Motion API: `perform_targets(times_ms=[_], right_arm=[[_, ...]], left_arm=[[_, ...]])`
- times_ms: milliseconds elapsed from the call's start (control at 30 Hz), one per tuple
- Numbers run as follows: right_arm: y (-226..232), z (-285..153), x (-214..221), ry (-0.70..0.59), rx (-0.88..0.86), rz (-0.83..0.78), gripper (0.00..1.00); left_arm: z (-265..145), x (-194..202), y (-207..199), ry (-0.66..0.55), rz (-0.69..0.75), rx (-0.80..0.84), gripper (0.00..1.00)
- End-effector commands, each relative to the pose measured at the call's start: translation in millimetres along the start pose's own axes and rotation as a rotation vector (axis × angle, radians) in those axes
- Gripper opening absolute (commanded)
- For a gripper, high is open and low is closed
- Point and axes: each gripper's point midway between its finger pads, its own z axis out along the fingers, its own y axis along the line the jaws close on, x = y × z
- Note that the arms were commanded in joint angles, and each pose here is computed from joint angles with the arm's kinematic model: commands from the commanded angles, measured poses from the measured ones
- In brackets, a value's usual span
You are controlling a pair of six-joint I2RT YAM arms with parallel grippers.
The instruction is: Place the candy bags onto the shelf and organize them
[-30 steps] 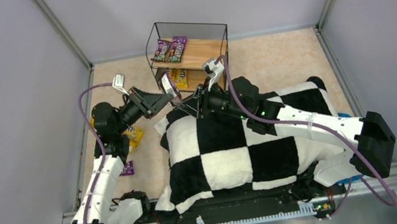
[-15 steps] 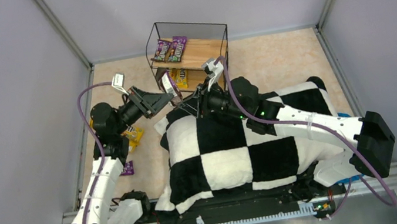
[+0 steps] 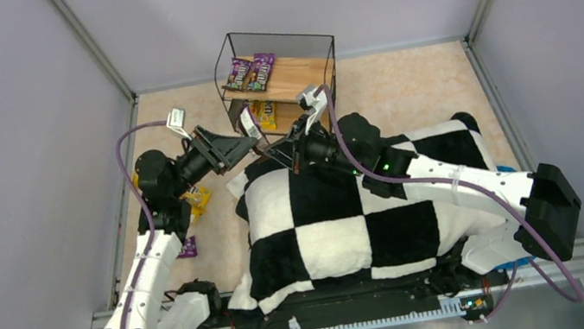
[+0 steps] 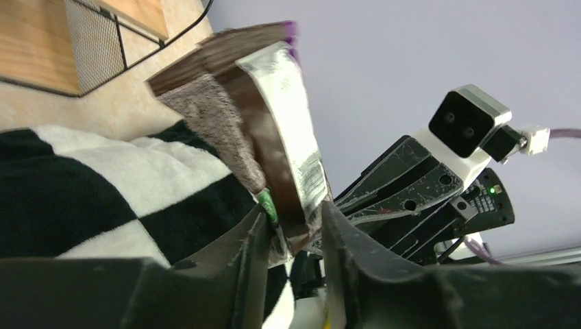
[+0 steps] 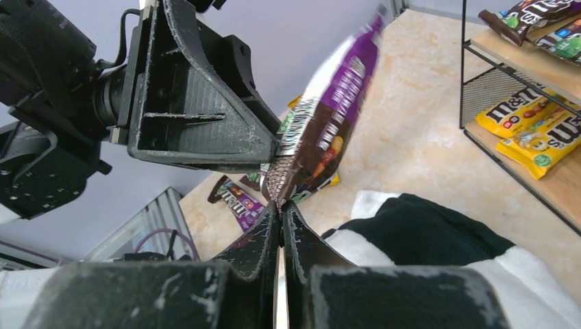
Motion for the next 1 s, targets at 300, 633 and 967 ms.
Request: perform_targets(times_ms=[300, 633, 967], right_arm=[[-43, -44, -20, 0.039, 0.100, -0.796, 0.00], [-50, -79, -71, -0.132, 0.285, -0.619, 0.00], [-58, -64, -85, -0.096, 0.062, 0.872, 0.00]], left_arm=[[-13, -6, -8, 0.045, 0.230, -0.159, 0.94], [-12, 19, -33, 0.207, 0.331, 0.060, 0.94], [-17, -7, -68, 0.045, 0.732, 0.141, 0.98]])
